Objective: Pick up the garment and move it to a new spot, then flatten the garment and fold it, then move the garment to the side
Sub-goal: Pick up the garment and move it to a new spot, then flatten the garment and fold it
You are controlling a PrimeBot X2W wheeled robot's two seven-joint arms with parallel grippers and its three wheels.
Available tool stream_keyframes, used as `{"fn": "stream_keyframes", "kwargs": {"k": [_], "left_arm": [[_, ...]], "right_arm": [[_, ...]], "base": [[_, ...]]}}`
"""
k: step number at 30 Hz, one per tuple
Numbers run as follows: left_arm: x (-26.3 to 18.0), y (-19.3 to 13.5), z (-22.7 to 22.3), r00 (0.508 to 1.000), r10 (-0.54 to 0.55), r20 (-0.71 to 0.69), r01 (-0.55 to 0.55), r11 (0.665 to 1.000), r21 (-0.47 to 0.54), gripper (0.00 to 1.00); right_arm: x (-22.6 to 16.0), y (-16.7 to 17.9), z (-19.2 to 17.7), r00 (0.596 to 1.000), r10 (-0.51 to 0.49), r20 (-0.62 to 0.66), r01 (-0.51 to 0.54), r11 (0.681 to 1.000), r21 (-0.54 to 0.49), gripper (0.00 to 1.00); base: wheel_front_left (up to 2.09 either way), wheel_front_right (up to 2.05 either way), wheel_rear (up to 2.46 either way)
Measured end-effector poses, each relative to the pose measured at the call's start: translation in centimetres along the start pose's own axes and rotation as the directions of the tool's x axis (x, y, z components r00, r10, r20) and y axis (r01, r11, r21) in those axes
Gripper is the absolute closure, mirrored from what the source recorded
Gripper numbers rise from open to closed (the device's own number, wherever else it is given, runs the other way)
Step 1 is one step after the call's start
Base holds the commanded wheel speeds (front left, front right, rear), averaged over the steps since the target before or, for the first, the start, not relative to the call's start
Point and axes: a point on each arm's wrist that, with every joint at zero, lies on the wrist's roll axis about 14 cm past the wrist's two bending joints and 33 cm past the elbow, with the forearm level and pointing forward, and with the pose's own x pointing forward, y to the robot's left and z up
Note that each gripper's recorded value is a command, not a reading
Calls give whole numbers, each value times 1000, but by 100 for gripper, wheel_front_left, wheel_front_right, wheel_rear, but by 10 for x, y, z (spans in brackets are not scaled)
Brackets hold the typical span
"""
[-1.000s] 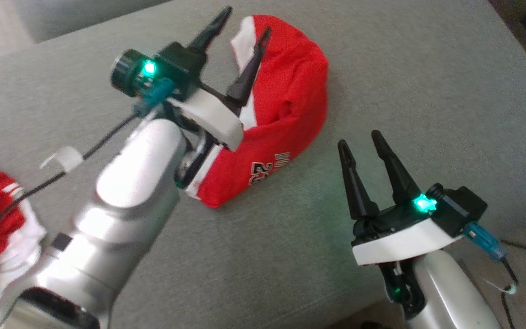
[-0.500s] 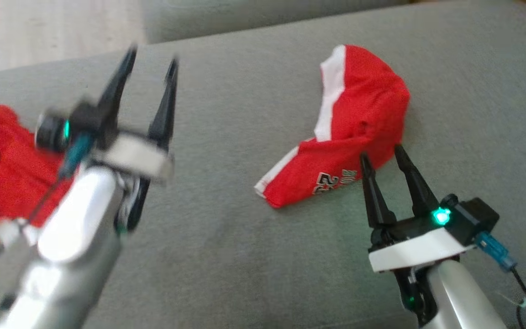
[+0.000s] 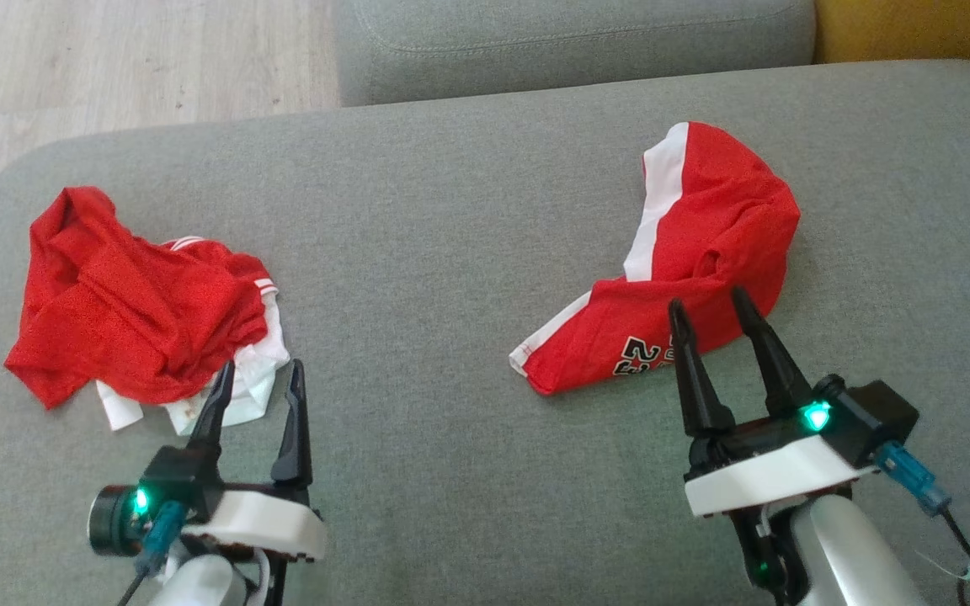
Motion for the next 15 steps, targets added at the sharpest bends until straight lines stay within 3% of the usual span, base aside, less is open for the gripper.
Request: {"fn": "stream_keyframes", "kwargs": {"k": [15], "left_arm": [[5, -17, 10, 999, -30, 44, 31, 999, -16, 0]], "right_arm": [[-5, -12, -7, 999, -33, -24, 32, 999, -35, 0]], "base": [[0, 0, 0]]}}
